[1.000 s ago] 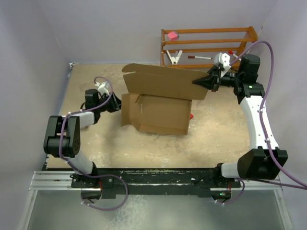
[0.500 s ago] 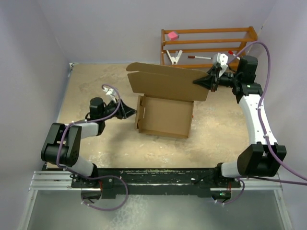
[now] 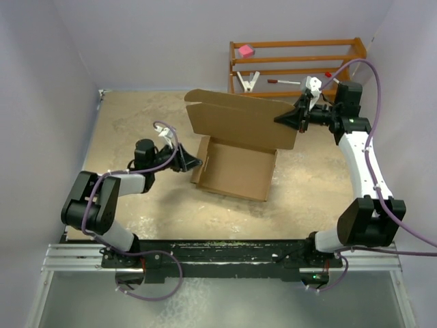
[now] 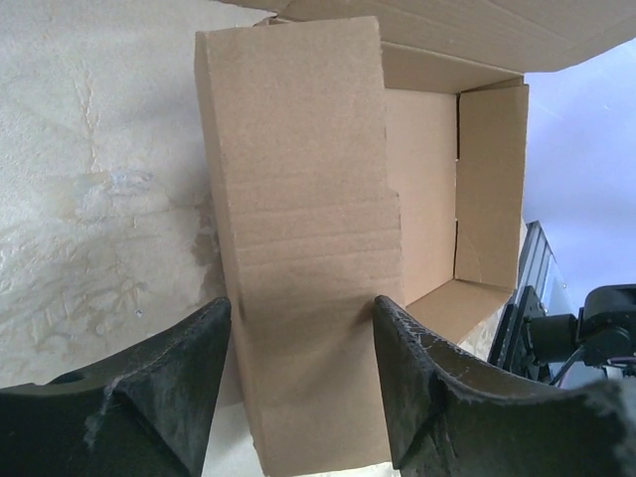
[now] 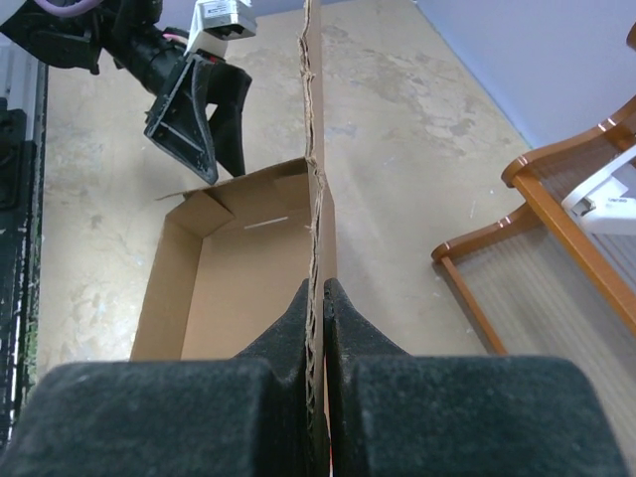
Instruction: Fold the paper box
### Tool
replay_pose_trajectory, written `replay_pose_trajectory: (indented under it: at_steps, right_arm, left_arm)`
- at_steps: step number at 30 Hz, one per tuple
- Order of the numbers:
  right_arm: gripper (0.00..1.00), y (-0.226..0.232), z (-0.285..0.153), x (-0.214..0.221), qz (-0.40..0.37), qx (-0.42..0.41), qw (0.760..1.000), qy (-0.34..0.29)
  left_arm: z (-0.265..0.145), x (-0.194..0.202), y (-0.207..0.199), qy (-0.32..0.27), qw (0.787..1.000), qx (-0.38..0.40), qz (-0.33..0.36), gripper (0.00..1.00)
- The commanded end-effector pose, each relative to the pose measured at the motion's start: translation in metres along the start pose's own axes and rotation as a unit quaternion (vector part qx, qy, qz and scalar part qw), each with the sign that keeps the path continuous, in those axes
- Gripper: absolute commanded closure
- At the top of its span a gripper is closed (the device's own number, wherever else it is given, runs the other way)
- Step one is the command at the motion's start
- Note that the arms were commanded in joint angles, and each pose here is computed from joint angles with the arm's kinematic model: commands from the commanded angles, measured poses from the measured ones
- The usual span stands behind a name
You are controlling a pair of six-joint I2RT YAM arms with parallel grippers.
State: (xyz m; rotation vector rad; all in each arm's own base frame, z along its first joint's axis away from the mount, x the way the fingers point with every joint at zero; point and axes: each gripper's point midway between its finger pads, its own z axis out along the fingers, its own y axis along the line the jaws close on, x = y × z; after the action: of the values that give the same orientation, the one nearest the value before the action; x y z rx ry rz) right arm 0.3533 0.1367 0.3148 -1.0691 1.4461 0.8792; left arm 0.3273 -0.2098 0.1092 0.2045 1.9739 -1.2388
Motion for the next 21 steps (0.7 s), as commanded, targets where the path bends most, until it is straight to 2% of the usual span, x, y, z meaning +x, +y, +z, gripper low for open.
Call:
replay_pose_trajectory:
  at_steps: [1,11,21]
  right_arm:
    - [1.00,0.007,0.000,-0.003,0.007,-0.014,1.000,-0.005]
    - [1.00,0.010,0.001,0.000,0.019,-0.022,1.000,-0.005]
    - [1.00,0.010,0.002,0.002,0.027,-0.023,0.999,-0.002]
  left_arm:
    - [0.010,-0.015,-0.009,-0.004,1.000,0.013,0.018,0.36]
    - [0.018,-0.011,0.003,0.020,1.000,-0.020,0.005,0.36]
    - [0.024,-0.007,-0.003,0.038,0.999,0.013,-0.023,0.35]
